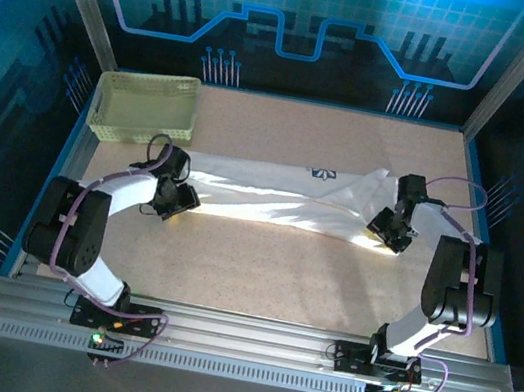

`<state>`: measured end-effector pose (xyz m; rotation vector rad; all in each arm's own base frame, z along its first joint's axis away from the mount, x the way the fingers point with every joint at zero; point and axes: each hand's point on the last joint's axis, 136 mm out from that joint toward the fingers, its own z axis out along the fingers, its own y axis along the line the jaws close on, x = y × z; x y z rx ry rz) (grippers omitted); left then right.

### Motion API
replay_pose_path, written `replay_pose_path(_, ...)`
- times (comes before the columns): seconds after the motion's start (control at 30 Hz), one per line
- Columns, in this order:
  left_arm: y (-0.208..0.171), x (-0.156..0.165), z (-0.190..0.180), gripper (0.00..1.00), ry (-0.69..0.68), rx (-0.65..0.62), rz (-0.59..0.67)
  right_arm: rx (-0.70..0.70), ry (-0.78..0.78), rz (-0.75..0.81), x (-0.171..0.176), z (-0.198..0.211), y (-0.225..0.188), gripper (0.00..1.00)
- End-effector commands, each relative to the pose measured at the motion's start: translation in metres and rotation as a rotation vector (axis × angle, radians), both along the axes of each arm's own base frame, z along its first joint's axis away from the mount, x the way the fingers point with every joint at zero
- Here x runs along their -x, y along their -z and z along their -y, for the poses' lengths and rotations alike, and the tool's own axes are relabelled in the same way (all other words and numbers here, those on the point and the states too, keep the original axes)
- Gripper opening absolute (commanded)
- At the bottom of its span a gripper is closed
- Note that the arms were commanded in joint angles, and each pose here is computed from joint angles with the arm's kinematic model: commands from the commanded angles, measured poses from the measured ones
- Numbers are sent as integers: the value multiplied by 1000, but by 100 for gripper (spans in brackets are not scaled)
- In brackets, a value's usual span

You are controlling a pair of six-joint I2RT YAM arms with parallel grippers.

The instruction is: Fold the inside-out t-shirt

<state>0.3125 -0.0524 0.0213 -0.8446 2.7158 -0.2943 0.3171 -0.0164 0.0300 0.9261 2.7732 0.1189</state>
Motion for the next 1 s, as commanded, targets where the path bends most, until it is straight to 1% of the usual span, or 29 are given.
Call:
replay_pose_path(0.0, -30, -5, -22, 53, -26, -108, 75, 64, 1, 67, -7, 14, -30, 54)
replay_pose_path(0.1, -69, -11, -28, 54, -4, -219, 157, 119, -7, 120, -12, 22, -57, 55)
replay_pose_path(0.17, -88, -16, -26, 55, 15, -255, 211, 168, 5, 135, -14, 32, -70, 62)
replay_pose_path(0.2, -94, -20, -23, 55, 25, -264, 228, 171, 6, 145, -16, 36, -74, 65)
replay_pose_path(0.23, -97, -27, -16, 56, 50, -246, 242, 155, 3, 154, -20, 37, -75, 67)
replay_pose_path(0.27, -96, -34, -6, 56, 81, -209, 251, 132, -11, 175, -28, 36, -78, 73)
replay_pose_path(0.33, -91, -47, 15, 56, 135, -144, 245, 126, -49, 180, -41, 35, -77, 82)
replay_pose_path(0.37, -88, -53, 25, 56, 159, -110, 236, 123, -63, 170, -47, 35, -74, 85)
replay_pose_path(0.43, -75, -65, 38, 56, 184, -74, 206, 111, -87, 139, -58, 35, -66, 88)
replay_pose_path(0.5, -61, -74, 44, 57, 186, -47, 177, 101, -99, 103, -66, 35, -56, 90)
replay_pose_path(0.7, -27, -84, 33, 57, 143, -40, 102, 87, -130, 22, -82, 38, -29, 91)
replay_pose_path(0.8, -15, -81, 23, 57, 114, -32, 68, 68, -149, 8, -89, 37, -22, 91)
replay_pose_path(0.9, -9, -78, 21, 57, 109, -24, 61, 57, -160, 6, -93, 35, -16, 92)
replay_pose_path(0.97, -6, -75, 21, 57, 108, -25, 56, 67, -150, -24, -92, 38, -10, 93)
